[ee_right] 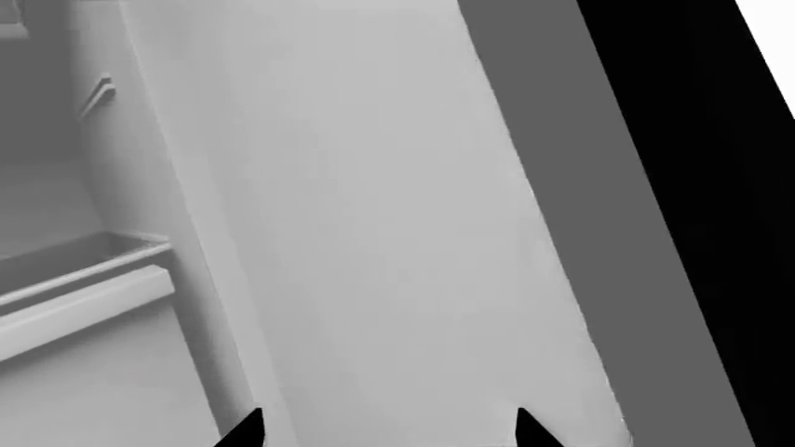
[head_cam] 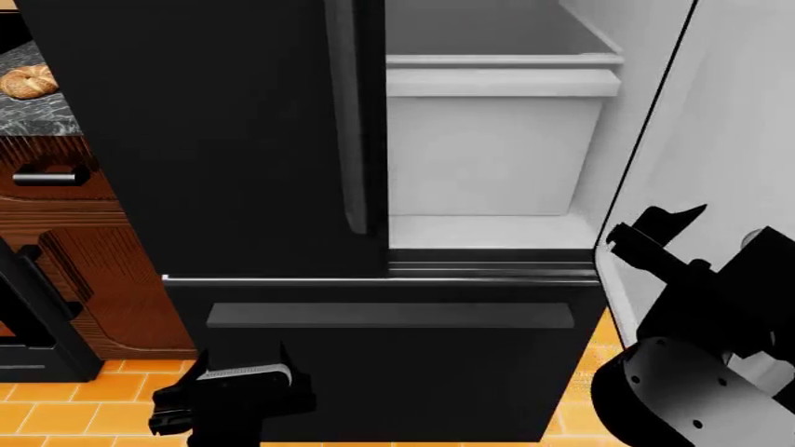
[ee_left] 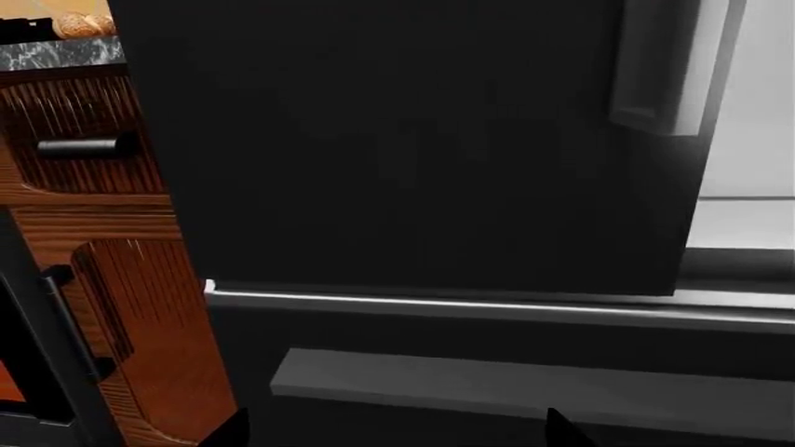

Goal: Open the fridge doors

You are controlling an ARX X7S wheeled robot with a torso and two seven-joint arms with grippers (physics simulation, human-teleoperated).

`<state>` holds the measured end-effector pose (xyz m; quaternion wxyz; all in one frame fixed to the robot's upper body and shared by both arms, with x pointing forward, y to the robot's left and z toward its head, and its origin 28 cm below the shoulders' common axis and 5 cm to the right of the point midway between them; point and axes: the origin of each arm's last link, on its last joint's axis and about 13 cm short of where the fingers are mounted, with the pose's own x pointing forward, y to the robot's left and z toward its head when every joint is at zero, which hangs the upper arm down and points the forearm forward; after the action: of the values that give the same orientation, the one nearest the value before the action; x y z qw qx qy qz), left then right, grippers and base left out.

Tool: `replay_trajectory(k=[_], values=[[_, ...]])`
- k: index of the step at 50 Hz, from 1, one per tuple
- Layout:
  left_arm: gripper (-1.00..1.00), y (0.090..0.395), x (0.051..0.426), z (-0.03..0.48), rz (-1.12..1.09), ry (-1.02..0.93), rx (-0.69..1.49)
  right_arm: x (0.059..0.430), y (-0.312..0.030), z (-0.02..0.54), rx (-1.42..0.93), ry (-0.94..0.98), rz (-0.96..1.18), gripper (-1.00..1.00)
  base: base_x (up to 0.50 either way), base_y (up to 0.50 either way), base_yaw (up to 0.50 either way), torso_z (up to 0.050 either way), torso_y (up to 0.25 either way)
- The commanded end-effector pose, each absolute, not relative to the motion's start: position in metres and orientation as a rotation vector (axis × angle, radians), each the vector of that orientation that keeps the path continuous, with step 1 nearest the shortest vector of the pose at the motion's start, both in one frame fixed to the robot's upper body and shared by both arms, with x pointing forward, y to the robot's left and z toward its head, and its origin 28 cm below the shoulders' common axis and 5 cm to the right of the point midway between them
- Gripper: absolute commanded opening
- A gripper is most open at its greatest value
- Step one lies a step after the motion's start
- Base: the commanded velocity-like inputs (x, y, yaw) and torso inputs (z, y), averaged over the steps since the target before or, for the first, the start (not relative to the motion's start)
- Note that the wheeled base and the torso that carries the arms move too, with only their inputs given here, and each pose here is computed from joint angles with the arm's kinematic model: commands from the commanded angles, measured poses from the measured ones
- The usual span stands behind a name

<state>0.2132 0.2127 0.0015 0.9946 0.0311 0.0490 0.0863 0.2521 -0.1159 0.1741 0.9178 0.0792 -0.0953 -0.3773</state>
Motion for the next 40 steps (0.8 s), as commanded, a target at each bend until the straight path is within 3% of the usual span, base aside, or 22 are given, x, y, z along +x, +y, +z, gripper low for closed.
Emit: replay_trajectory(k=[1,40], values=[[1.00,0.212,0.213,0.002,0.173,0.098,0.064,0.252,-0.132,0.176,0.145,-0.206,-0.848,1.00,0.00,0.00,0.00,0.000,0.000],[1.00,0.213,0.214,0.000,0.174,0.100,0.066,0.256,-0.143,0.177,0.122,-0.210,-0.900,1.00,0.00,0.00,0.00,0.000,0.000]])
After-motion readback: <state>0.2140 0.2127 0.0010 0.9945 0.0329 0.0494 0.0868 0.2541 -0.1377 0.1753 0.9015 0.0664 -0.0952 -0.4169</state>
